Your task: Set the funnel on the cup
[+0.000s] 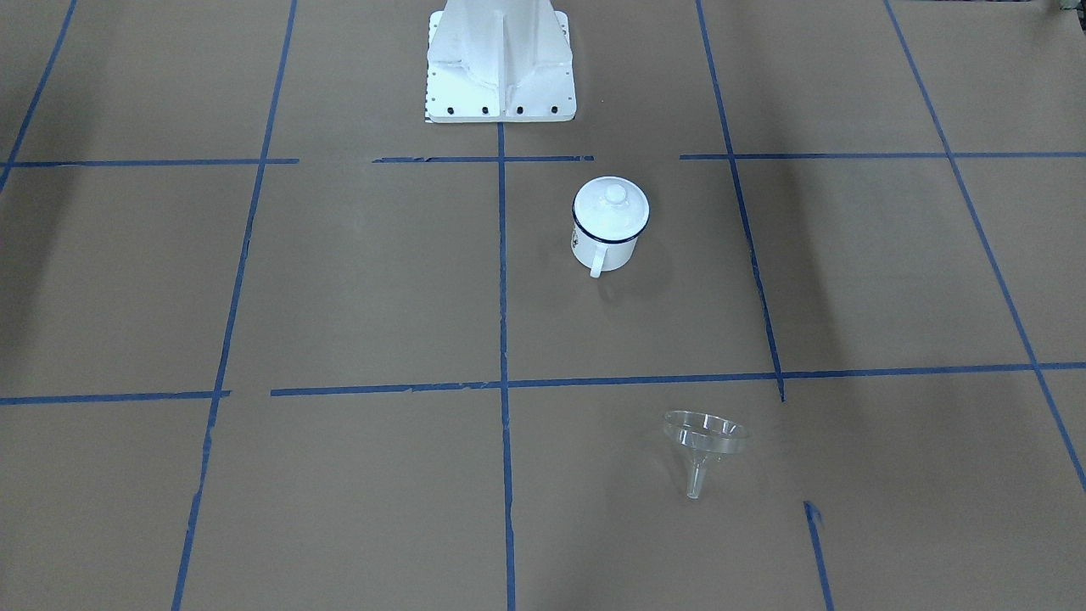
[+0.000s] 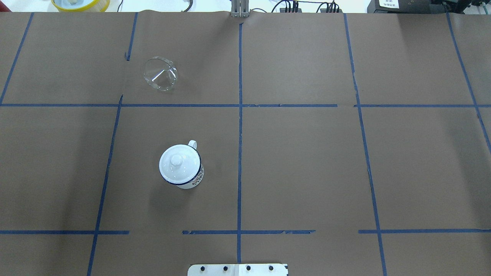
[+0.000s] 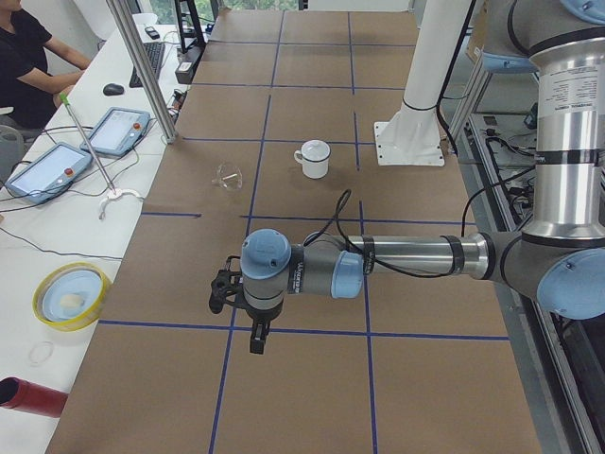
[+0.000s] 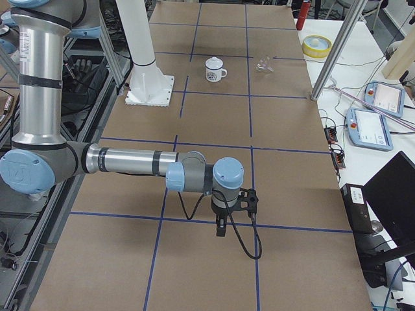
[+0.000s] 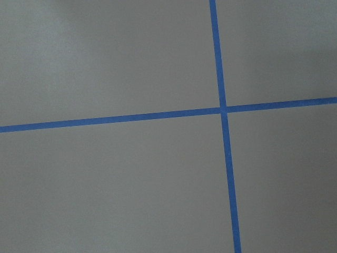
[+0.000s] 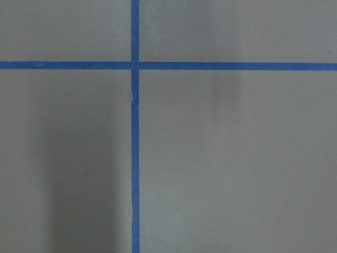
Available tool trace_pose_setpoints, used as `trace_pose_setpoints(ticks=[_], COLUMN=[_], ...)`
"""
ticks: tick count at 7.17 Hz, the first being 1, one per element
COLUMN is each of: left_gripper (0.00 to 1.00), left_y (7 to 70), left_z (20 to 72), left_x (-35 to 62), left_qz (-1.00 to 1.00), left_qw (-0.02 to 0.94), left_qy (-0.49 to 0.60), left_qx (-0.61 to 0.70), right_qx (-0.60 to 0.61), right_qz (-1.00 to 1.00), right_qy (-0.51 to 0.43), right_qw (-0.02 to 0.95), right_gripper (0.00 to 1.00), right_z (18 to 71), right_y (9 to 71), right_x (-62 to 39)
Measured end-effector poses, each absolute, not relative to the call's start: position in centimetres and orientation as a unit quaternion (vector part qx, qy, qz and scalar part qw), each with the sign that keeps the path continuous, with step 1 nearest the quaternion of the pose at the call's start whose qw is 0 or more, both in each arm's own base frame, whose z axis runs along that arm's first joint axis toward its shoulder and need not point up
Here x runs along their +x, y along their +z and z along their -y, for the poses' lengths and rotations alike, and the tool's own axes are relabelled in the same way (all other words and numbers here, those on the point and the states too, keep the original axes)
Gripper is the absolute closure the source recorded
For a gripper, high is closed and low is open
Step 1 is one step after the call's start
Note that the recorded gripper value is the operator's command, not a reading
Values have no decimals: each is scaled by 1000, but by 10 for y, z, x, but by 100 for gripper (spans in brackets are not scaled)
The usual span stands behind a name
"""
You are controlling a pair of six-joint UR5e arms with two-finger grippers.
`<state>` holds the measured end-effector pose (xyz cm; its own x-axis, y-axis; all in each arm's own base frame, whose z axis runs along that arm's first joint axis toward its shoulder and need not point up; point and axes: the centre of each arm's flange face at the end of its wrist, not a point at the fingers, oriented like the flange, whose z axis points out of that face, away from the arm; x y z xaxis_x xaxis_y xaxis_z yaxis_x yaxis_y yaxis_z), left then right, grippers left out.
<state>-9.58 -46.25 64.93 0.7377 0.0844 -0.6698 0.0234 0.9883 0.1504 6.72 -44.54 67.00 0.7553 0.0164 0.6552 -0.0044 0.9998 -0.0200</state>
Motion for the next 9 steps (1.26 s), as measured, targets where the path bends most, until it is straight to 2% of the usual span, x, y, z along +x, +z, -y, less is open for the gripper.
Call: trace_pose_setpoints(ticks=[5,9], left_gripper=[0,0], left_y=[640,575], left_z=[466,490], left_x=[-96,-79], left_qz=[-361,-358], left_qw=[928,922], left_qy=[21,55], left_qx=[85,135], right_qx=[-9,-9], right_qz=[350,350], right_qy=[6,6], right_qw=[937,937], right_gripper=[0,0], right_z=[445,445], right_y=[670,670], right_x=[67,67])
